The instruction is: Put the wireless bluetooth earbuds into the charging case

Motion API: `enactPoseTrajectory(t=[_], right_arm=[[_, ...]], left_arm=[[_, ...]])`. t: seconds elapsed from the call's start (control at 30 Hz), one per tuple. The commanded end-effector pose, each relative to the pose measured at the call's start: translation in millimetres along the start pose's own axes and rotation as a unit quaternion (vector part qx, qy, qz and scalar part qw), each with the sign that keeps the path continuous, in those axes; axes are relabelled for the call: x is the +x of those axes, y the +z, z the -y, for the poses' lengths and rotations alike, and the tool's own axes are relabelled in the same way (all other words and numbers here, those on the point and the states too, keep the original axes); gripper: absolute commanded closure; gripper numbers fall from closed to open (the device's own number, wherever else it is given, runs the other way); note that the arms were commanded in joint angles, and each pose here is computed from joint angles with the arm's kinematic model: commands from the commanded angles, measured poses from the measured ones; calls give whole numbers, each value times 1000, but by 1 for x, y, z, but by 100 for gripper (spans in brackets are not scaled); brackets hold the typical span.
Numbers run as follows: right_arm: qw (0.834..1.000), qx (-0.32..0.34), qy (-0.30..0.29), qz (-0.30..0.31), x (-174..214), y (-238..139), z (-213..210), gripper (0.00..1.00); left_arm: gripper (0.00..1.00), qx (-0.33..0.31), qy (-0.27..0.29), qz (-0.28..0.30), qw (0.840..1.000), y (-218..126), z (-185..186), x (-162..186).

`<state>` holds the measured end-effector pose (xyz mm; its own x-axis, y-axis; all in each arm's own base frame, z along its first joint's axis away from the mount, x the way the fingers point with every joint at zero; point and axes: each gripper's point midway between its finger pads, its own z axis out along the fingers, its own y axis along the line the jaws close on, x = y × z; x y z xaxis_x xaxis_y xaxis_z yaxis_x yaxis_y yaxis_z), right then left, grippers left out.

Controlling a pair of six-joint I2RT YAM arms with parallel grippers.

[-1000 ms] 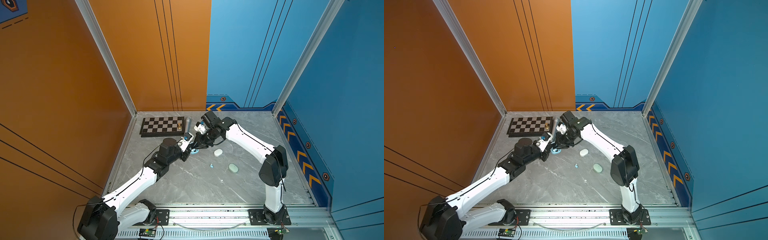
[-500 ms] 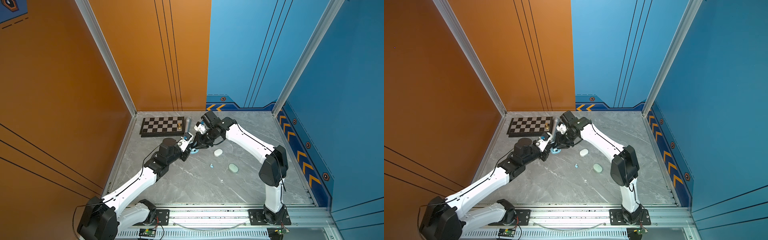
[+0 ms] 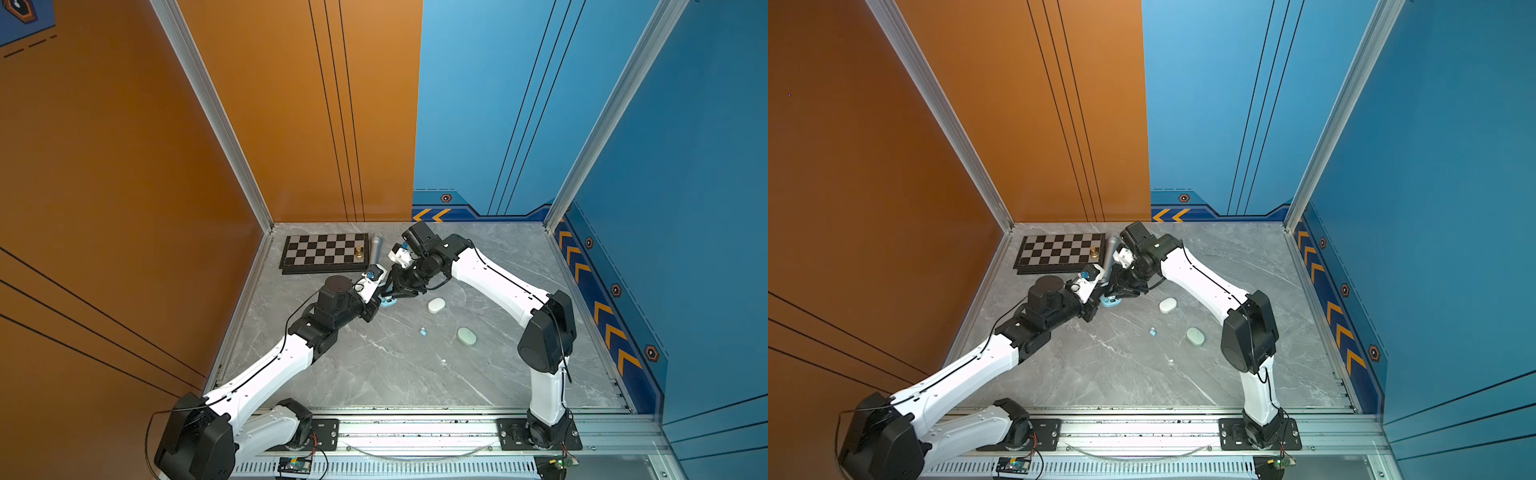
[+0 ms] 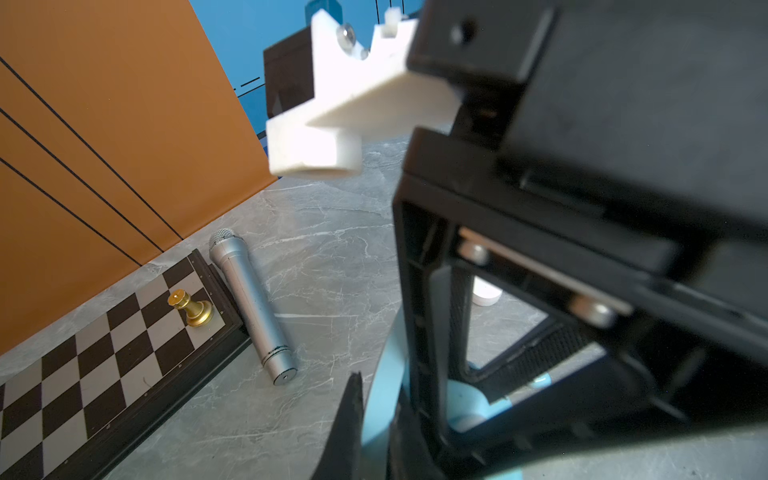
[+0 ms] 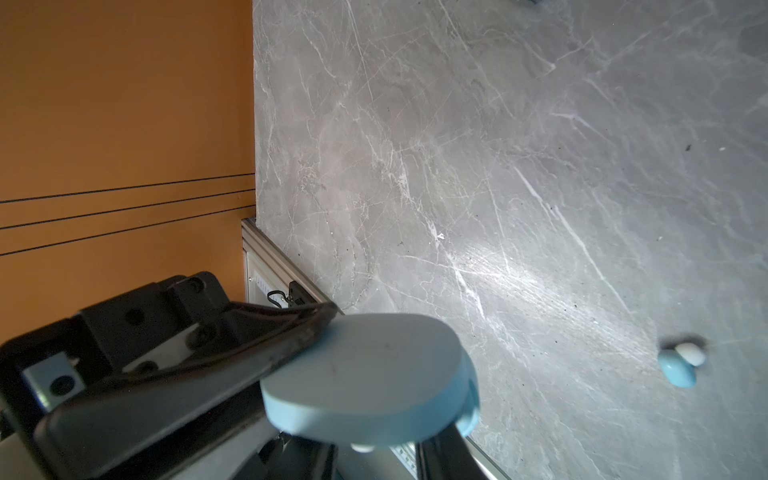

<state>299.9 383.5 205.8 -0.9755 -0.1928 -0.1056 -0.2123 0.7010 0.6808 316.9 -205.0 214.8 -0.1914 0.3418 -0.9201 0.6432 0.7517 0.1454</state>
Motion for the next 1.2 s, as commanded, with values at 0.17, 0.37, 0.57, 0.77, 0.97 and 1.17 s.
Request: enactPoseTrajectory(t=[0.17, 0.37, 0.57, 0.77, 0.97, 1.17], right_arm=[[999, -32, -29, 34, -7, -20, -29, 67], [998, -33, -32, 37, -7, -22, -32, 67], [998, -33, -35, 39, -5, -24, -35, 67], [998, -31, -39, 47, -6, -28, -36, 67], [997, -31, -41, 51, -6, -31, -39, 67], [997, -33, -43, 48, -4, -29, -41, 67]], left_arm=[[100, 12, 3, 14, 1000, -2, 6, -4], [100, 11, 3, 15, 1000, -3, 6, -4], [100, 12, 2, 15, 1000, -3, 6, -4], [100, 12, 2, 15, 1000, -4, 7, -3], [100, 14, 2, 14, 1000, -4, 8, -2], [100, 13, 2, 15, 1000, -4, 7, -3]])
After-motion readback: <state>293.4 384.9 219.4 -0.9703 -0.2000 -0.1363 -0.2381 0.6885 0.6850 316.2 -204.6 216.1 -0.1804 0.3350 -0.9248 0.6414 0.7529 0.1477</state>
